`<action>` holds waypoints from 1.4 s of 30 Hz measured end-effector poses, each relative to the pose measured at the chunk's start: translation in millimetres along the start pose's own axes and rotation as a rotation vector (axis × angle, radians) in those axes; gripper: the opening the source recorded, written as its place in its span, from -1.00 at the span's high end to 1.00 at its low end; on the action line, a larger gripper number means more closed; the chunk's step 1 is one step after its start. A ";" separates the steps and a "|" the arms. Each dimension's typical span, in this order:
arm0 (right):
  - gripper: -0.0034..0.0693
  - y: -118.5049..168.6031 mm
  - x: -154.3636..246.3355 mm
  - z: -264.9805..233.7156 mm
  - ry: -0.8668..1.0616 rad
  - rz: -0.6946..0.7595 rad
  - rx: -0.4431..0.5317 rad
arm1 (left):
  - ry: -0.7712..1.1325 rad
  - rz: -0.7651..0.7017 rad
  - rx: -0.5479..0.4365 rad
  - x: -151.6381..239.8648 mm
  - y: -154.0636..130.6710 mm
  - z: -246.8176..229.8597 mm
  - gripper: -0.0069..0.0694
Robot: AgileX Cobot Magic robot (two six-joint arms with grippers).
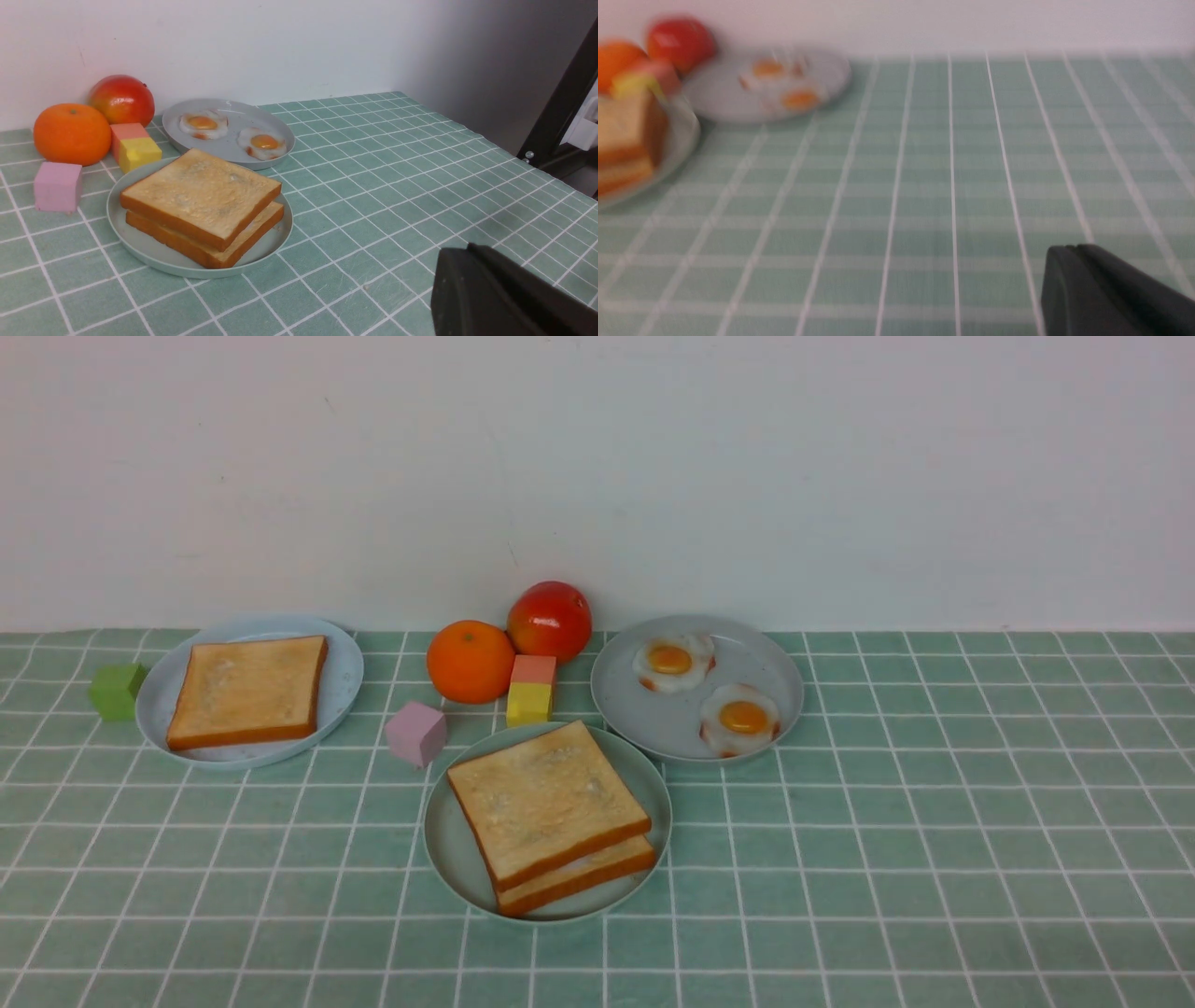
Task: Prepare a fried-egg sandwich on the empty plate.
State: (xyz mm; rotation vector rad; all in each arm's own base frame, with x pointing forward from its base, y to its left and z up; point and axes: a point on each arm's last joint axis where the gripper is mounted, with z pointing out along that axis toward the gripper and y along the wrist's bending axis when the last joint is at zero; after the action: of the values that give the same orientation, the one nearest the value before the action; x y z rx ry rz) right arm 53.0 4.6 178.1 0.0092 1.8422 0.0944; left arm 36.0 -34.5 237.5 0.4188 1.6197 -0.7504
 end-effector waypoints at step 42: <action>0.74 -2.9 4.1 0.3 0.029 -0.035 0.020 | -0.048 0.055 -0.404 21.0 28.1 -0.3 0.85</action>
State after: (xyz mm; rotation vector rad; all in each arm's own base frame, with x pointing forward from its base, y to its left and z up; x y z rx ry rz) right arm 52.3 2.0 173.9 -0.0105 1.8712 0.0512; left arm 49.9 -17.0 210.5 0.1518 1.6582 -0.3735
